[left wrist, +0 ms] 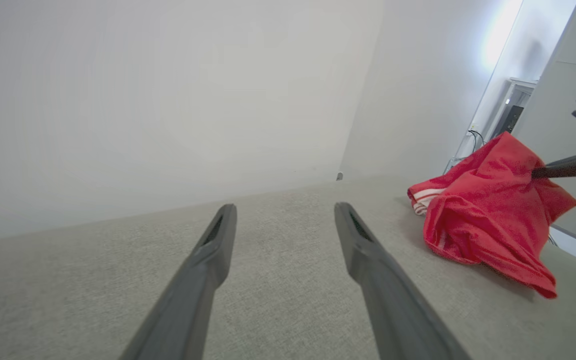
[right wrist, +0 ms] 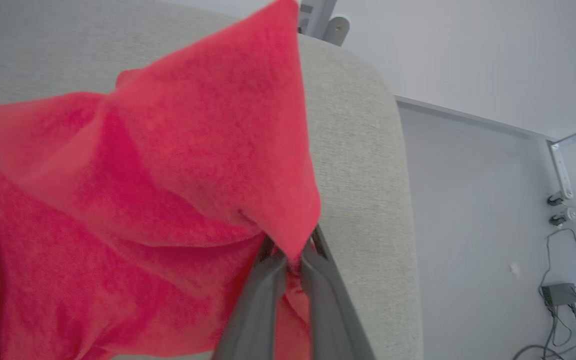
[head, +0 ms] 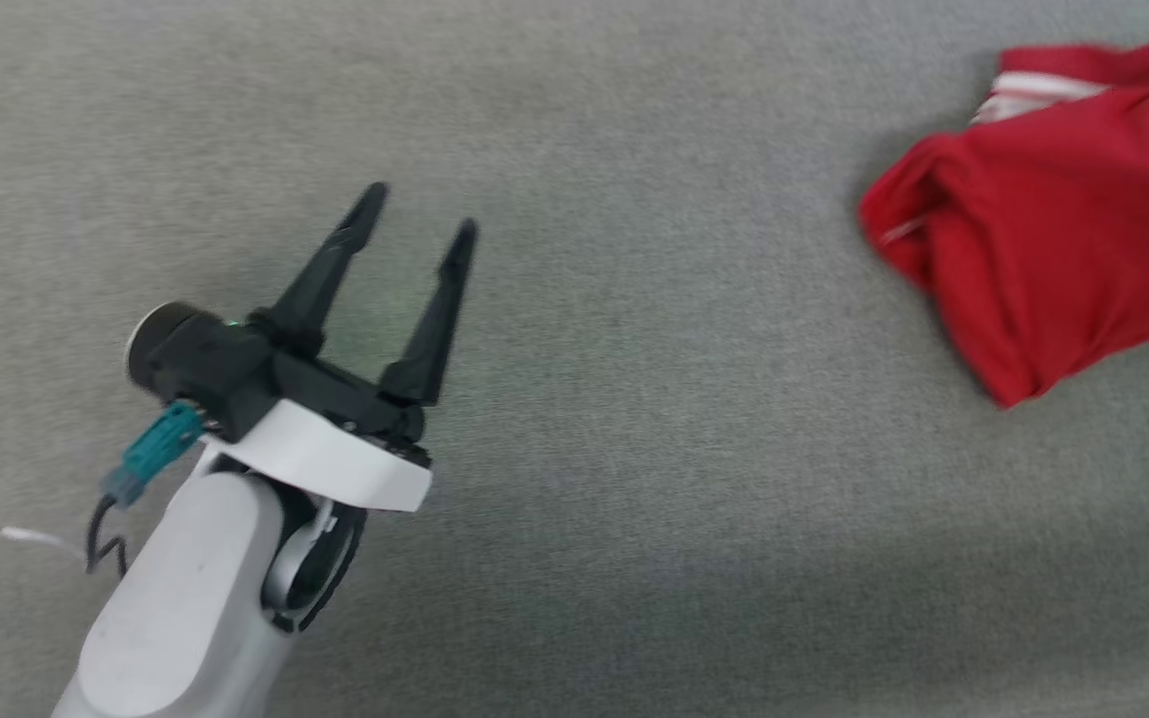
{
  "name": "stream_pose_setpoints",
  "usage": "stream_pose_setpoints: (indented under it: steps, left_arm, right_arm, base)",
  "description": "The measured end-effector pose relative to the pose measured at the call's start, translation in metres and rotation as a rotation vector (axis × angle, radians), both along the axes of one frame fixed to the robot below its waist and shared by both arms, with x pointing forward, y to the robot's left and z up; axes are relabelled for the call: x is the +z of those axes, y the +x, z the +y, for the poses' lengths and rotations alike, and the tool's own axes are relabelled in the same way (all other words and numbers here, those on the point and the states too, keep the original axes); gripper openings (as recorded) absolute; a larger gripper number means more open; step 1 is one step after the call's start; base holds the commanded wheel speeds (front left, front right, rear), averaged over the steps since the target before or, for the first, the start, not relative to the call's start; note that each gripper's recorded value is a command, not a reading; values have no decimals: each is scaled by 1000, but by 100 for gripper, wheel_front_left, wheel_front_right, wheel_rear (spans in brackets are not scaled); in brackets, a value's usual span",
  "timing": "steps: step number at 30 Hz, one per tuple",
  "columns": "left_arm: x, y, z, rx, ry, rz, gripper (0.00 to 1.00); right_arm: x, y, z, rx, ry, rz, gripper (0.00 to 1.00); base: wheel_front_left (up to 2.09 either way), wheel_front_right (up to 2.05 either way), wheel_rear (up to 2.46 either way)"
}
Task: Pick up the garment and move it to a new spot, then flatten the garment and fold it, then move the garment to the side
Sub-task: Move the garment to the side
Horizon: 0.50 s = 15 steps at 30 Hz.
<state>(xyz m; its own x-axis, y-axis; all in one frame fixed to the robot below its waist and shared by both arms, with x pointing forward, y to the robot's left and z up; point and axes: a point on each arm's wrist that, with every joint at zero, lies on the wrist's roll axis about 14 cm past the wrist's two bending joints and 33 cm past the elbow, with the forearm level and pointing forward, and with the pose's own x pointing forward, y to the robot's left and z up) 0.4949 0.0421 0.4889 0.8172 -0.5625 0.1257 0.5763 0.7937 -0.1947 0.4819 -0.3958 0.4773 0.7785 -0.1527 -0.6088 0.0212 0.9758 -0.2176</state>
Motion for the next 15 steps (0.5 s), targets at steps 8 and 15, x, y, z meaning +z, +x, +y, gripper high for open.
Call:
stream_pose_setpoints:
  steps: [8, 15]
  left_arm:
    - [-13, 4, -41, -128, 0, 4, 100]
    - [-28, 8, -68, -214, -3, 15, 100]
  right_arm:
    - [10, -7, -54, -106, -125, -32, 0]
    - [10, -10, -88, -165, -240, -29, 0]
  base:
    - [0, 0, 0]
    - [0, 0, 0]
